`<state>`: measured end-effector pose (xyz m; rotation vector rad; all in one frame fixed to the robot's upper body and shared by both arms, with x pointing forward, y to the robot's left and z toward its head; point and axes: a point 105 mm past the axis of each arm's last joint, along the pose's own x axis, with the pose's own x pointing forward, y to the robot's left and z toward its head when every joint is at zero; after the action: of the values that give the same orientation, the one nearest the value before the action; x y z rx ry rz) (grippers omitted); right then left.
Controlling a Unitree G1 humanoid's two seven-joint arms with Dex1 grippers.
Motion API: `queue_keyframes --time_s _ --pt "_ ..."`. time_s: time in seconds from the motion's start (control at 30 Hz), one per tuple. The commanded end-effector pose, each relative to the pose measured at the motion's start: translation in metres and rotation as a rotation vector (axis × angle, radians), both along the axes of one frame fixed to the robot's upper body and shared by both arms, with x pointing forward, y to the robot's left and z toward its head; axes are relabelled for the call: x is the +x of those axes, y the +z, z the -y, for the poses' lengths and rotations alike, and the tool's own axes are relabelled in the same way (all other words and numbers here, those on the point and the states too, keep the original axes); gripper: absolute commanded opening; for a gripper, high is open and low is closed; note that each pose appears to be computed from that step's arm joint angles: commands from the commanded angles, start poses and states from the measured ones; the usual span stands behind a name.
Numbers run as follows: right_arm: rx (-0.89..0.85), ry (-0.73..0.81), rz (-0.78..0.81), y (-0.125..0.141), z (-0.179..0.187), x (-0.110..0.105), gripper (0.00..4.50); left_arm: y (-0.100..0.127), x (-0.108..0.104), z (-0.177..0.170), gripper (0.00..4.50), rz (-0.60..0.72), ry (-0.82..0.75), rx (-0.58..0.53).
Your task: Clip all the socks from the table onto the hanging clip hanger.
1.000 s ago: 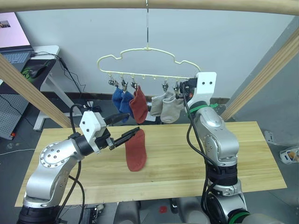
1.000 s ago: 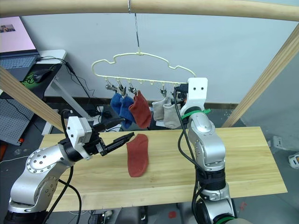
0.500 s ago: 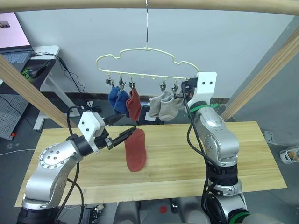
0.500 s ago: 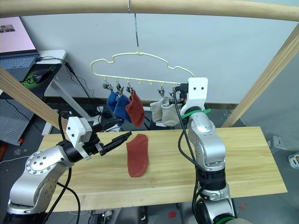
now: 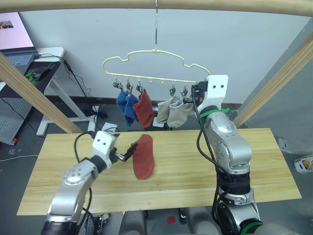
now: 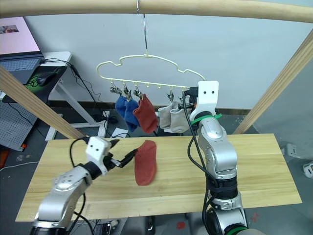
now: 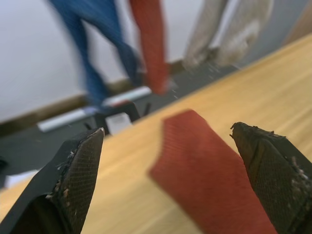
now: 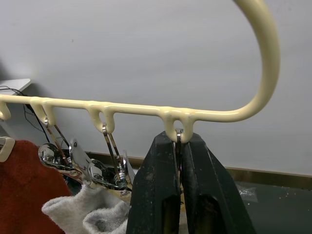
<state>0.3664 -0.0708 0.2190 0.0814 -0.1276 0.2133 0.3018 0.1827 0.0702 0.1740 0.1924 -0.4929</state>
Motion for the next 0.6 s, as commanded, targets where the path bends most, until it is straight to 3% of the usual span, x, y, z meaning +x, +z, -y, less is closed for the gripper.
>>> queue_keyframes --time_s 0.03,0.3,0.5,0.6 --pt "0.006 0.008 0.081 0.022 -0.002 -0.007 0.0 -0.012 0.012 0.01 4.49 -0.026 0.012 -0.004" --pt "-0.003 0.009 0.078 0.022 -0.002 -0.008 0.0 -0.031 0.036 0.024 4.49 -0.082 0.048 0.006" --pt "0.0 0.01 0.073 0.022 -0.002 -0.009 0.0 -0.041 0.041 0.03 4.49 -0.142 0.068 0.009" --pt "0.002 0.008 0.072 0.022 -0.002 -0.01 0.0 -0.047 0.039 0.031 3.88 -0.177 0.065 0.019"
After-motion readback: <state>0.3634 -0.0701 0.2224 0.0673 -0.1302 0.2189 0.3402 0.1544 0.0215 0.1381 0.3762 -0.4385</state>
